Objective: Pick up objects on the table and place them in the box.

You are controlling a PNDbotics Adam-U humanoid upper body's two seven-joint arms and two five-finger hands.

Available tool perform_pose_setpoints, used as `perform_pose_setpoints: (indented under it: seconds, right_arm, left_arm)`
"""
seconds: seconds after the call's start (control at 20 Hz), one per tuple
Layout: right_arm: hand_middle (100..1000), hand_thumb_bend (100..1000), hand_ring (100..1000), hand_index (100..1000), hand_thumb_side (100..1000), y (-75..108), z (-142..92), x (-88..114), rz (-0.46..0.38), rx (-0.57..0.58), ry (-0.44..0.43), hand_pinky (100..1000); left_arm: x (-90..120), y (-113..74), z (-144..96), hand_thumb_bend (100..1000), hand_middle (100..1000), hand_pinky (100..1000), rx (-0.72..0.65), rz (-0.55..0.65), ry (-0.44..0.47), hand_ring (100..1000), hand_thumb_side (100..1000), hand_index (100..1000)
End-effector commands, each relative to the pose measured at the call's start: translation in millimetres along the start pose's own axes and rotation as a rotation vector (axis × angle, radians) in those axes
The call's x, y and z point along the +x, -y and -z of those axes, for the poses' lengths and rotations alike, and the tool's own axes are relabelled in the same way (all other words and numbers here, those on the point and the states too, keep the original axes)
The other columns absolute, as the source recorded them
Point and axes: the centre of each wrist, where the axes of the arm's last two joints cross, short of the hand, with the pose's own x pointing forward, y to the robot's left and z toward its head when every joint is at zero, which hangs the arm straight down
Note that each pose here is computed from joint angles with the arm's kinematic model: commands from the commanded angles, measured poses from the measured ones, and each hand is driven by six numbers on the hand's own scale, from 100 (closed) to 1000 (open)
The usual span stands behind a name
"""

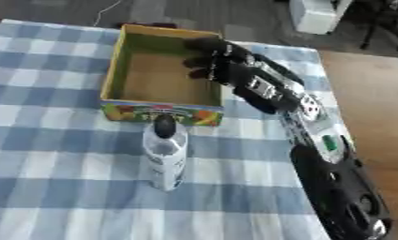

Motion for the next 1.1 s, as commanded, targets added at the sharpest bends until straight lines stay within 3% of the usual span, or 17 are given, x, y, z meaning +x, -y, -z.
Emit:
perform_pose_setpoints:
  seconds: [0.05, 0.5, 1.1]
  right_arm:
    - [1000, 240, 941, 1000, 636, 6.3, -6, 12, -0.056, 0.018, -0.011, 931]
    - [1000, 303, 915, 1000, 528, 7.1, -20, 20, -0.246, 0.017, 0.005, 924]
    - [1000, 316, 910, 1000, 520, 4.2, -26, 18, -0.329, 0.086, 0.002, 926]
  left_arm:
    - [3, -2.7, 8, 100, 652, 494, 0.02, -0.02, 0.053, 588, 819, 738]
    - [3, -2.9, 8, 100, 652, 494, 0.017, -0.019, 0.054, 588, 819, 738]
    - [4, -2.6, 8, 100, 652, 494, 0.016, -0.021, 0.056, 589, 819, 737]
